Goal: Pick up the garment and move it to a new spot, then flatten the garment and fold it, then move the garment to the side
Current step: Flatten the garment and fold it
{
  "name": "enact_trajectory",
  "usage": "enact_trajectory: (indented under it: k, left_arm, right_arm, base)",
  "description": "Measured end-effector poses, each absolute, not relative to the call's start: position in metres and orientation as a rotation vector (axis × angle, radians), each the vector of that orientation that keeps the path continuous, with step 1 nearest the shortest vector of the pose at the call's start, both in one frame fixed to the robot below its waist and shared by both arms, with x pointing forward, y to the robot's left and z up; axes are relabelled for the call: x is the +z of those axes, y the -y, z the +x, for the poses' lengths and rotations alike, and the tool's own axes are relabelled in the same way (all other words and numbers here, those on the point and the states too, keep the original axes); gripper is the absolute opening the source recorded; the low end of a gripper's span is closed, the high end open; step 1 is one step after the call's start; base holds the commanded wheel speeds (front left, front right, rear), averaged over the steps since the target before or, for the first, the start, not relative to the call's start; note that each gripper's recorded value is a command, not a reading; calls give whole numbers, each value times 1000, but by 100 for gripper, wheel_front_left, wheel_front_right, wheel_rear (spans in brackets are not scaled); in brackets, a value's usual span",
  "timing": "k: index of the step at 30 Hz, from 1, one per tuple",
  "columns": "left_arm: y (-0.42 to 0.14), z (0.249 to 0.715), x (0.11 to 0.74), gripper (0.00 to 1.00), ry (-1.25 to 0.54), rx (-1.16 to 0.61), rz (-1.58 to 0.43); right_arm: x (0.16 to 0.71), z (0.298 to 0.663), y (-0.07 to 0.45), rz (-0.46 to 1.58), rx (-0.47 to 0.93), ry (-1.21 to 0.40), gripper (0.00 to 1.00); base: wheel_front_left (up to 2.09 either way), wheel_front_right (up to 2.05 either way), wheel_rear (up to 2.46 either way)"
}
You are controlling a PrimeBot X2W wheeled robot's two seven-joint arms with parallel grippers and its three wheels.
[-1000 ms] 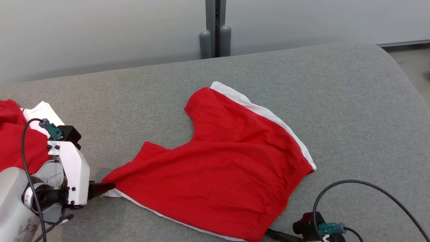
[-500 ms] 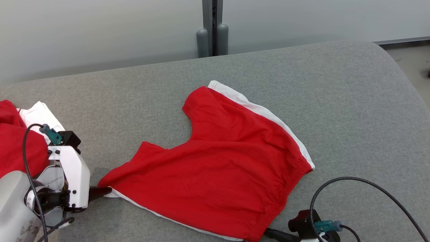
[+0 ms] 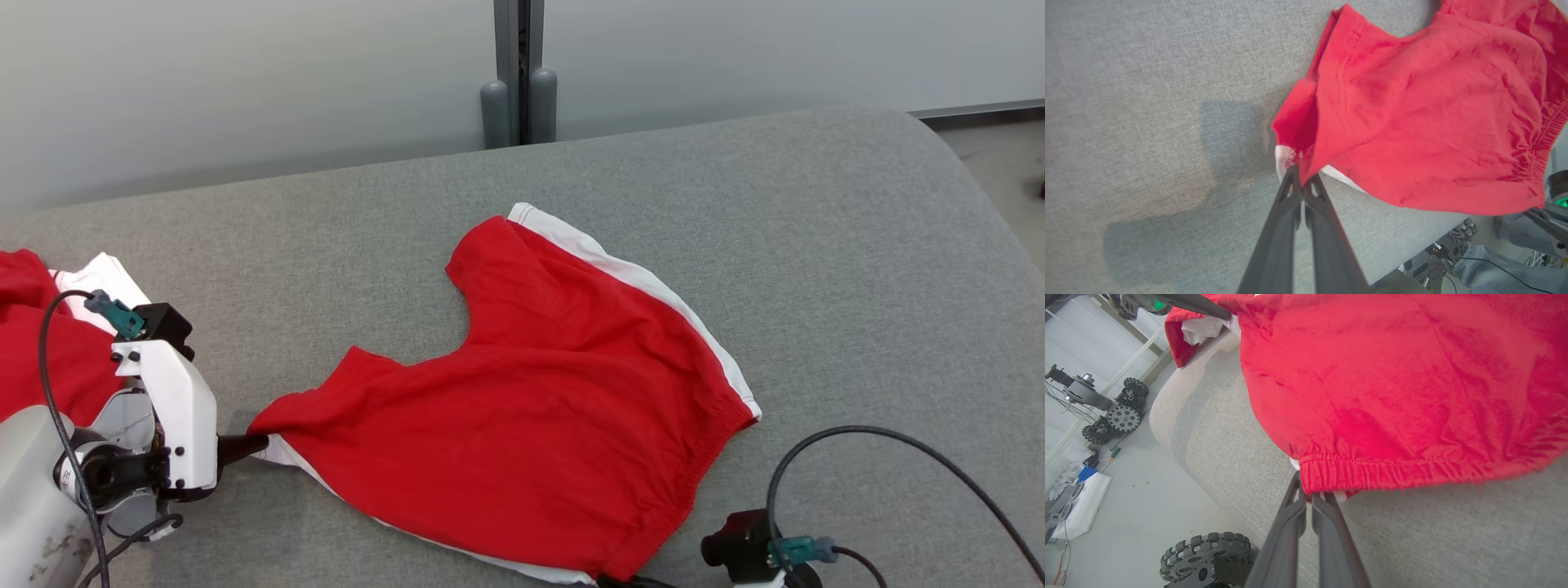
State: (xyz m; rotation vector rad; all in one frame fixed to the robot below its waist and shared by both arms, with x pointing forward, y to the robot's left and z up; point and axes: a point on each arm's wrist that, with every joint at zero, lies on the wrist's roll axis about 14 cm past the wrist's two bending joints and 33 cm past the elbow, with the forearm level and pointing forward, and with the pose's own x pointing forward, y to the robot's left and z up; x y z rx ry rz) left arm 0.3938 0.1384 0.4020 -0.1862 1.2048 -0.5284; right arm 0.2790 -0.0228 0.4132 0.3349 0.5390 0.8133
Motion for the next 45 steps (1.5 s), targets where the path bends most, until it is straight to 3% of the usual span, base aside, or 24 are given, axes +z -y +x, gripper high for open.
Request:
enact_trajectory:
  k: [13,26,34,39,45]
  left_arm:
    - [-139,381,444,0,-1115,-579,-207]
    - [-137,355,497,0,-979,-711,-197]
    - [-135,347,506,0,-964,-716,-232]
    - [-134,370,510,0,-947,-674,-219]
    - [-122,430,516,0,-901,-622,-196]
  right_arm:
    - [470,280,45,539,750,-417,0]
    - [544,288,96,572,746,-284,0]
    - [560,290,96,587,787,-304,0]
    - [566,309,93,525,817,-330,0]
    - [567,367,87,403,839,-398,0]
  base:
    - [0,0,0]
    - [0,0,0]
    - [0,0,0]
    - [0,0,0]
    - [0,0,0]
